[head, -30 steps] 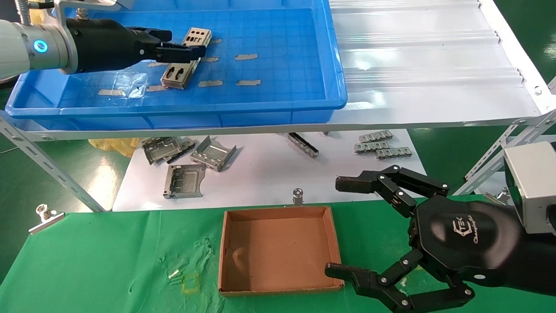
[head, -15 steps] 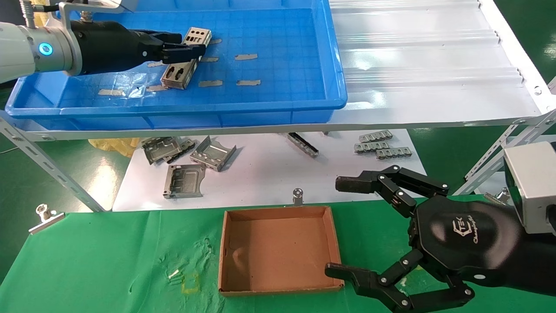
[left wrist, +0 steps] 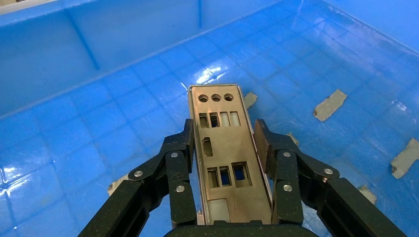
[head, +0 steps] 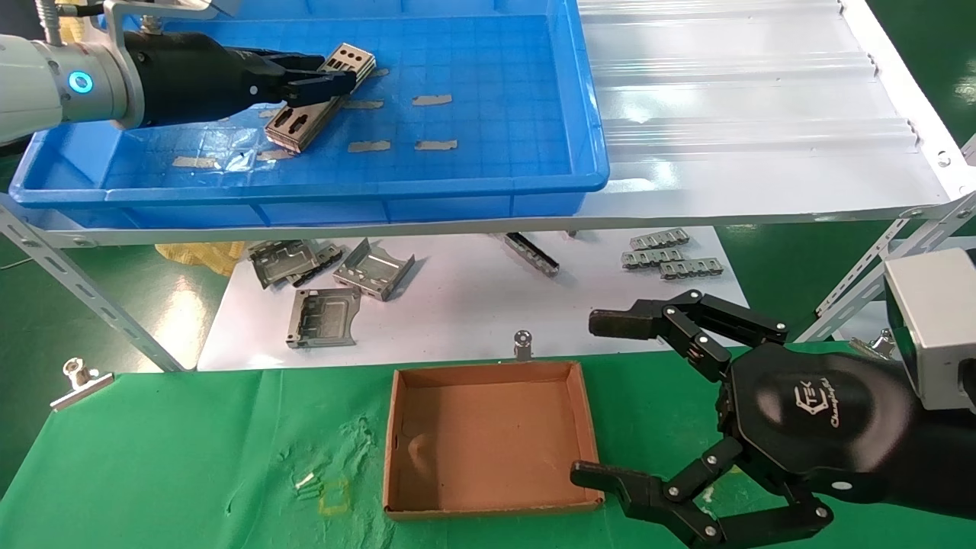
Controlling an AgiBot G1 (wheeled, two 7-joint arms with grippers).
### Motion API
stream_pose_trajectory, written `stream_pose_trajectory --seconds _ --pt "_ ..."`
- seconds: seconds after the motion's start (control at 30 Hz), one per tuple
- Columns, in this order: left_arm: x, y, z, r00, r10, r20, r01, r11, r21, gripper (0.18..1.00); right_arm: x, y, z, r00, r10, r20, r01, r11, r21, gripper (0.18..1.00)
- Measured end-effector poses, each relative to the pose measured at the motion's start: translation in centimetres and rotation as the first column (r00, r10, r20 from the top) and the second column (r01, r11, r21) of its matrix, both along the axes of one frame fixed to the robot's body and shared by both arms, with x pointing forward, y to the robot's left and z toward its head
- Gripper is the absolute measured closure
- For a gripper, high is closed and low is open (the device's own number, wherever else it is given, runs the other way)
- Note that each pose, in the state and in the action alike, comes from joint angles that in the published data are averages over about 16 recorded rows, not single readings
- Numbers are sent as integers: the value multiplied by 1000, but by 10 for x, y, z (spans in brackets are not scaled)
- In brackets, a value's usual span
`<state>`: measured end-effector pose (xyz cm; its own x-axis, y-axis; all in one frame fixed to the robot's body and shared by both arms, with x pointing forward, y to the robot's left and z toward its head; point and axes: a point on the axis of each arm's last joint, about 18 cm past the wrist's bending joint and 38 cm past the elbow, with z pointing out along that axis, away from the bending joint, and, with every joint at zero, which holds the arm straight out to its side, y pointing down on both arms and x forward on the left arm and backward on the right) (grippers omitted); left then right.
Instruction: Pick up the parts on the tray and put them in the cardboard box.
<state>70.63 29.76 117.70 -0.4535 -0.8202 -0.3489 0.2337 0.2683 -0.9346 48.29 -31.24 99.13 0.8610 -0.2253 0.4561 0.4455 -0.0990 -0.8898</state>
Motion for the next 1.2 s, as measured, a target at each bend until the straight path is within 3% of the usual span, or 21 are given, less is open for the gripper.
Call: stream_pose_trajectory --seconds 0.77,1.2 --pt "-1 -1 2 1000 7 -9 -7 1000 5 716 0 0 0 1000 0 0 0 1000 0 178" --pt "-1 -1 0 1000 1 -17 -1 1000 5 621 0 0 0 1000 0 0 0 1000 0 178"
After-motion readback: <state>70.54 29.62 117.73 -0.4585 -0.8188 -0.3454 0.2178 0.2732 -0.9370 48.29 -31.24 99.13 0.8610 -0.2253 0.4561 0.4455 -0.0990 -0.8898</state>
